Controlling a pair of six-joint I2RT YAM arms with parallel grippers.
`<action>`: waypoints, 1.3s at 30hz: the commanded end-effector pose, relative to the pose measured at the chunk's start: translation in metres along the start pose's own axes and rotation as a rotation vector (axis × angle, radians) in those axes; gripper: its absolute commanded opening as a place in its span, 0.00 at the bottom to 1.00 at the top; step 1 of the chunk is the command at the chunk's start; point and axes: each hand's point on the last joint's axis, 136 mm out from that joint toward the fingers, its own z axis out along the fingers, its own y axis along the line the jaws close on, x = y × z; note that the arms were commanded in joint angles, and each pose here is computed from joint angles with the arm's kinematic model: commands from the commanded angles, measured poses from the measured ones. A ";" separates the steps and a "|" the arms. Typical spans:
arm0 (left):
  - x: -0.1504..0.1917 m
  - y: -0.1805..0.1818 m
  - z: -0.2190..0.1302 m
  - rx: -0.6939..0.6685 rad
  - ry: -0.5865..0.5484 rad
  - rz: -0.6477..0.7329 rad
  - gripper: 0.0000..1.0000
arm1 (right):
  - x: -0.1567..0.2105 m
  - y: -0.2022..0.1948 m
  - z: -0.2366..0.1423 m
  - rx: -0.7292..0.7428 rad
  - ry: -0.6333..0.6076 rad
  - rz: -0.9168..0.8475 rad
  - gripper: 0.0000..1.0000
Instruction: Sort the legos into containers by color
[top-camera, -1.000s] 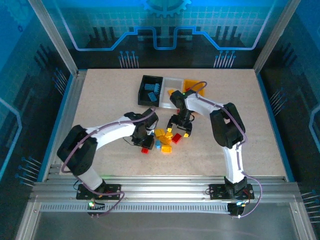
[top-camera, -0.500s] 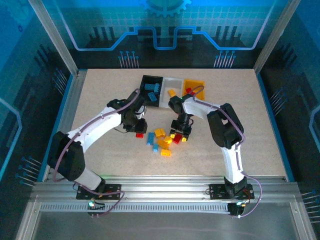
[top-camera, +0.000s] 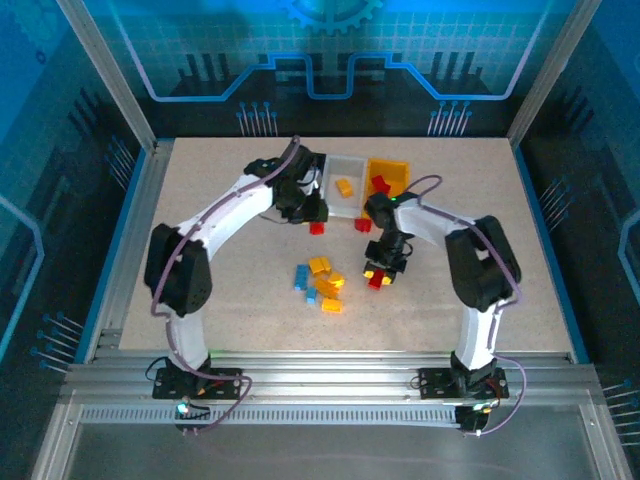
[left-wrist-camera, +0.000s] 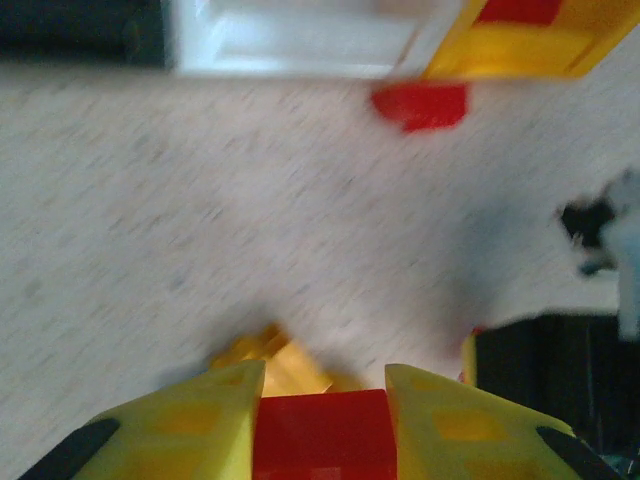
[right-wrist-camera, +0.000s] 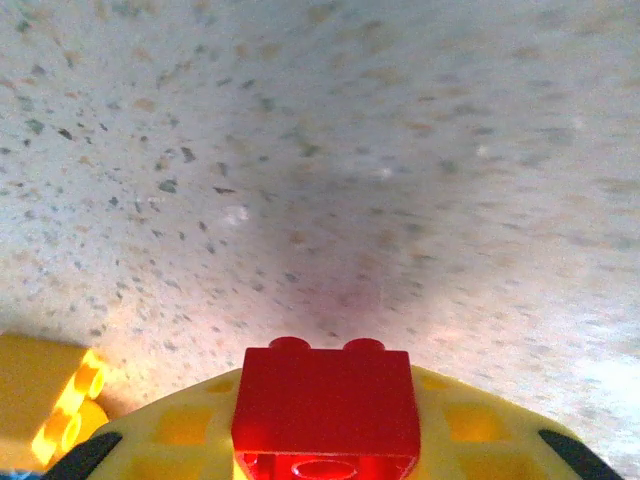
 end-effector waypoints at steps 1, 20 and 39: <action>-0.034 -0.041 0.016 0.203 -0.005 -0.153 0.33 | -0.005 -0.002 -0.021 -0.093 -0.063 -0.026 0.27; -0.135 -0.133 0.092 0.561 -0.043 -0.434 0.49 | -0.023 0.007 -0.058 -0.280 -0.131 -0.103 0.26; -0.116 -0.116 -0.021 0.435 -0.192 -0.176 0.74 | -0.007 0.002 -0.096 -0.359 -0.195 -0.072 0.26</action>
